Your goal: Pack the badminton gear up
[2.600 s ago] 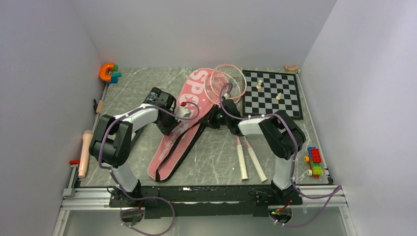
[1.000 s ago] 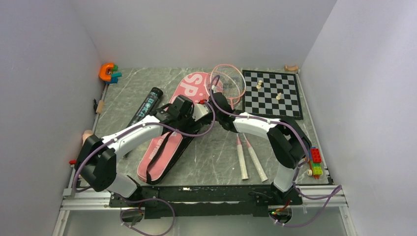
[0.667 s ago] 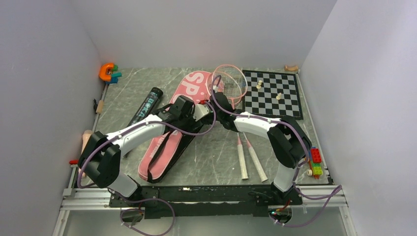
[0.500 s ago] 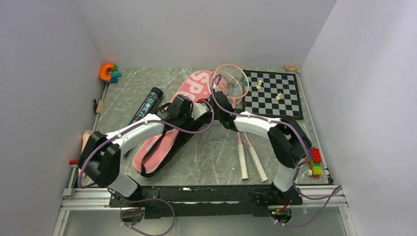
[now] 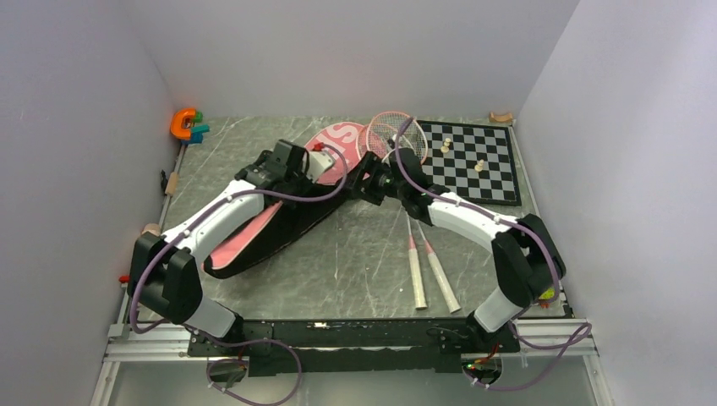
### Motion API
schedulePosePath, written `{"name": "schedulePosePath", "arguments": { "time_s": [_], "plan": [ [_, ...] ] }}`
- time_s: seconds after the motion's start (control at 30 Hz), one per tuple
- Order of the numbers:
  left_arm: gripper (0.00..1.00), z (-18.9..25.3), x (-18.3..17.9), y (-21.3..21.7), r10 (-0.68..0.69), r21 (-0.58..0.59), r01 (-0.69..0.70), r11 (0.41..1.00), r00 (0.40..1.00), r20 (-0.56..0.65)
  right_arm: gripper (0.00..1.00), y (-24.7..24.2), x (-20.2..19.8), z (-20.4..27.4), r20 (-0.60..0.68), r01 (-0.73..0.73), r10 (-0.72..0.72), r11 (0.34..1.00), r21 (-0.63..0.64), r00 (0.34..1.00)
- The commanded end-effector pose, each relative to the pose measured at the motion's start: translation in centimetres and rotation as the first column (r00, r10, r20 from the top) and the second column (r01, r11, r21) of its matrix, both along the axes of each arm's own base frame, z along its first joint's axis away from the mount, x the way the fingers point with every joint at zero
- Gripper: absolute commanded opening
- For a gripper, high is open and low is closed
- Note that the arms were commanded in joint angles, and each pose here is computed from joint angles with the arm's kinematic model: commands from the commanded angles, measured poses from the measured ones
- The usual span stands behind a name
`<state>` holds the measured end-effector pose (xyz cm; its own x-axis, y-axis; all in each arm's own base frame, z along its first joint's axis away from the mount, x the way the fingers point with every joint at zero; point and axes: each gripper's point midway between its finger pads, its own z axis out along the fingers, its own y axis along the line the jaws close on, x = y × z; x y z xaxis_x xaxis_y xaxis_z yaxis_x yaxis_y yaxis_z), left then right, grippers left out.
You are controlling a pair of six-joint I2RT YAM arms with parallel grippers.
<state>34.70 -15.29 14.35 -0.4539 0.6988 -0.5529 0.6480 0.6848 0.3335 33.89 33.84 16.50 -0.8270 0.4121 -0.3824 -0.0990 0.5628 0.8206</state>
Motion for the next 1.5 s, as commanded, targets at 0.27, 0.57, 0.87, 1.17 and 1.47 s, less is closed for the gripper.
{"name": "schedulePosePath", "arguments": {
  "time_s": [0.27,0.57,0.87,1.17,1.47],
  "plan": [
    [0.00,11.1,0.2,4.6,0.175,-0.204,-0.157,0.966,0.982,0.077,0.76,-3.0,0.3,2.8,0.084,0.073,-0.073,0.997,0.005,0.994],
    [0.00,13.2,-1.8,6.0,0.211,-0.302,-0.184,0.936,0.976,0.060,0.82,-4.9,0.9,2.9,0.107,0.115,-0.111,0.993,-0.024,0.988],
    [0.00,11.1,-1.9,4.2,0.171,-0.358,-0.170,0.918,0.985,-0.030,0.87,-1.1,0.4,5.0,0.086,0.039,-0.047,0.995,0.093,0.995],
    [0.00,9.1,-2.5,2.5,0.123,-0.416,-0.159,0.895,0.986,-0.113,0.82,-0.2,2.0,4.4,0.069,0.101,-0.110,0.987,0.124,0.992],
    [0.00,9.6,-2.7,2.3,0.111,-0.428,-0.148,0.891,0.988,-0.110,0.67,-1.5,3.4,1.9,0.061,0.214,-0.221,0.971,0.106,0.973]
  ]
}}
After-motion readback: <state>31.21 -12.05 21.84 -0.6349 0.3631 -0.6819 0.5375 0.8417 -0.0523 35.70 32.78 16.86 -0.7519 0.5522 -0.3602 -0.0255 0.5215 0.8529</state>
